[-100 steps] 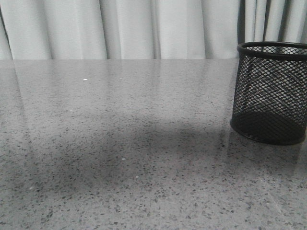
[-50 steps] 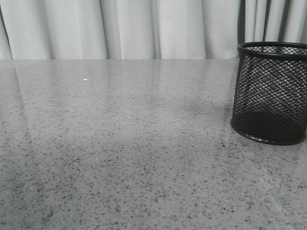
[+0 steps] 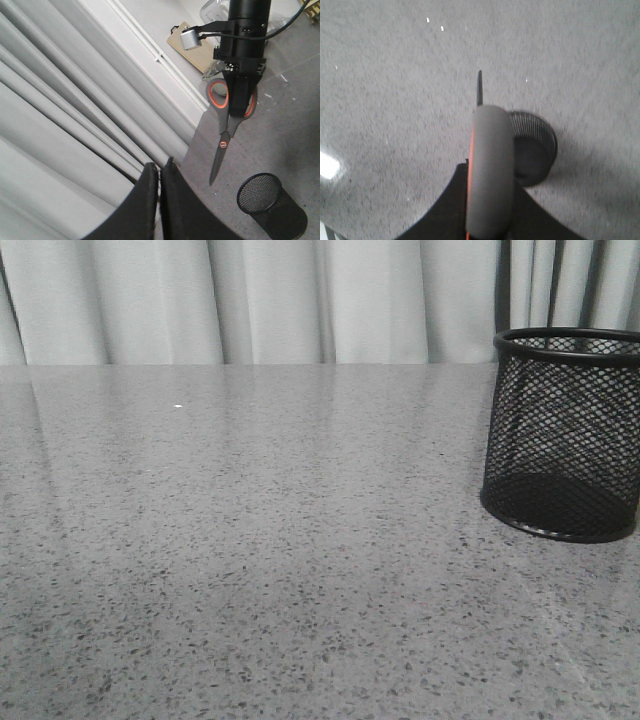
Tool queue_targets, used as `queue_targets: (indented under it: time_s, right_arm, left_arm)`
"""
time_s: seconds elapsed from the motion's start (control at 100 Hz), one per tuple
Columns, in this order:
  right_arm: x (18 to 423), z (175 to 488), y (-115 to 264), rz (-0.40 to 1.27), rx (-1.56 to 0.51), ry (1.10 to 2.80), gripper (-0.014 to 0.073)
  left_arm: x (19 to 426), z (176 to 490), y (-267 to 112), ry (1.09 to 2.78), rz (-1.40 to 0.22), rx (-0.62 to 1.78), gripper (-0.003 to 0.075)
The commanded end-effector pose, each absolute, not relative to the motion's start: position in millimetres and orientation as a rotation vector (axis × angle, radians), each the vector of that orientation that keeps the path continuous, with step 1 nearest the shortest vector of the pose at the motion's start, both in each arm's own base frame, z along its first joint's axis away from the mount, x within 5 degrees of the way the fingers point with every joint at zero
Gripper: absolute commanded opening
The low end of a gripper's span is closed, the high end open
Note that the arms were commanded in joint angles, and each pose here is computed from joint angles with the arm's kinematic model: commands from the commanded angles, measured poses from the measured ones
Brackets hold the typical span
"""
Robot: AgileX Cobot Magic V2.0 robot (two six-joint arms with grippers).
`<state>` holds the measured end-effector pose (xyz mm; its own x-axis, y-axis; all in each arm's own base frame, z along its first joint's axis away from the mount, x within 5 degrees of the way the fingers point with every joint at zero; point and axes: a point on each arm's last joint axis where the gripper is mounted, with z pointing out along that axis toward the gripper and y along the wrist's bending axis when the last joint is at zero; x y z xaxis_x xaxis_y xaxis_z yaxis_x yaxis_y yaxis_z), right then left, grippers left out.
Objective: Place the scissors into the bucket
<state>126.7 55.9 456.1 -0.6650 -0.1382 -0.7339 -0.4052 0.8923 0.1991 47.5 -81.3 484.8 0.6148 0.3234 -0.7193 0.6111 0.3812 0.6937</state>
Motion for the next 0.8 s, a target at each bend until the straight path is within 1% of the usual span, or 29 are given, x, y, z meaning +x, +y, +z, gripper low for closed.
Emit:
queue_targets:
  time_s: [0.0,0.11,0.22,0.32,0.49,0.6,0.64,0.69,0.76,0.79]
  right_arm:
    - [109,443,50,0.433,-0.379,2.335,-0.0060]
    - [107,424,46,0.388,-0.355,2.393,-0.0060]
    - [116,418,48,0.387,-0.355,2.433,-0.0060]
    - [135,409,53,0.386,-0.353,2.500,-0.0060]
    - [181,388,64,0.380,-0.350,2.645,-0.0060]
    - [203,386,69,0.379,-0.349,2.677,-0.0053]
    - [209,386,70,0.379,-0.349,2.680,-0.0025]
    - [214,389,71,0.377,-0.349,2.673,0.0034]
    - [218,396,71,0.356,-0.351,2.651,0.0164]
    - [219,400,71,0.347,-0.351,2.638,0.0241]
  left_arm:
    - [47,495,-81,0.921,-0.250,1.146,-0.0020]
    - [47,495,-81,0.923,-0.251,1.152,-0.0020]
    - [47,495,-81,0.923,-0.251,1.152,-0.0020]
    - [47,495,-81,0.923,-0.251,1.152,-0.0020]
    - [47,495,-81,0.923,-0.251,1.152,-0.0020]
    - [47,494,-81,0.932,-0.266,1.152,-0.0020]
    - [47,494,-81,0.947,-0.286,1.141,-0.0020]
    - [47,494,-81,0.978,-0.329,1.117,-0.0020]
    - [47,494,-81,1.010,-0.366,1.096,-0.0020]
    - [47,493,-81,1.020,-0.370,1.096,-0.0020]
